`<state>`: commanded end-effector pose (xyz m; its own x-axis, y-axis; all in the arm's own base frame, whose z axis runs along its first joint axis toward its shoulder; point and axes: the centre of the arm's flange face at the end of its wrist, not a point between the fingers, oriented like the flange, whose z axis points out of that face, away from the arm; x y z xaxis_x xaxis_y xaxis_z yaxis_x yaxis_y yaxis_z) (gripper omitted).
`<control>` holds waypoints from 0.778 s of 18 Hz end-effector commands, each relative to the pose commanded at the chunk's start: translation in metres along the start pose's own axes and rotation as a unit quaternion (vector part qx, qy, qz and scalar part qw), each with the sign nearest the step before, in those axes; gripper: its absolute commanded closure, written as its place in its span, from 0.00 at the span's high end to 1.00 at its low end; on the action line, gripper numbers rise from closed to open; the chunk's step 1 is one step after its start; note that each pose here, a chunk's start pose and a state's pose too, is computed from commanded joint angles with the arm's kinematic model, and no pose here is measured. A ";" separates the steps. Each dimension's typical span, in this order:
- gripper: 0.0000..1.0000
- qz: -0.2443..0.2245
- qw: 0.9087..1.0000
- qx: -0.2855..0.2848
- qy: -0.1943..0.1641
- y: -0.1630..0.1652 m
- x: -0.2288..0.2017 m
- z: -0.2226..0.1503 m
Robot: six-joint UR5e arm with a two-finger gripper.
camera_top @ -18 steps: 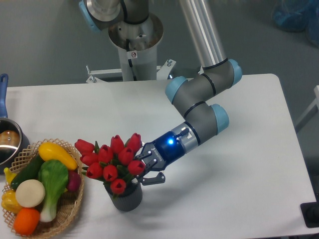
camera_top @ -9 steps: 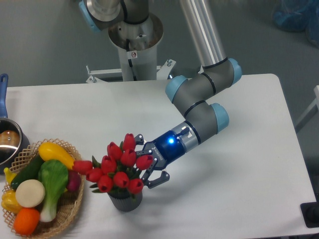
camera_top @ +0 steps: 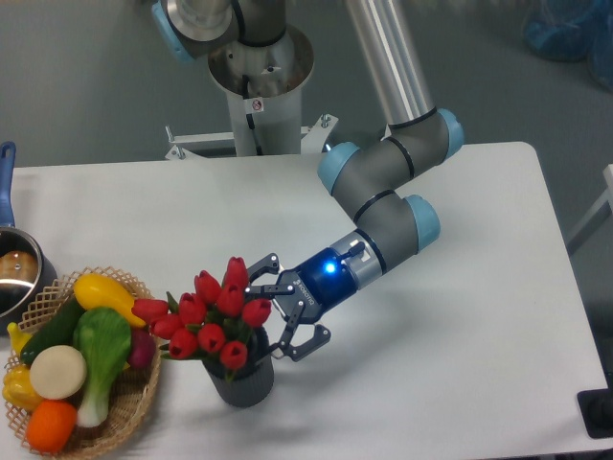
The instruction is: Insert the flowers into the vase
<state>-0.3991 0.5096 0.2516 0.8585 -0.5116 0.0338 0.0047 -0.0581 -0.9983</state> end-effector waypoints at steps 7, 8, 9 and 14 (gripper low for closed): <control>1.00 0.031 0.997 -0.068 -0.032 -0.034 0.008 -0.034; 1.00 0.036 0.996 -0.072 -0.033 -0.037 0.010 -0.036; 1.00 0.043 0.995 -0.084 -0.035 -0.038 0.008 -0.038; 1.00 0.085 0.981 -0.167 -0.054 -0.070 0.004 -0.049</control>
<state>-0.4207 0.4696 0.3244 0.8815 -0.4459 -0.1552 -0.2963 -0.2667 -0.9171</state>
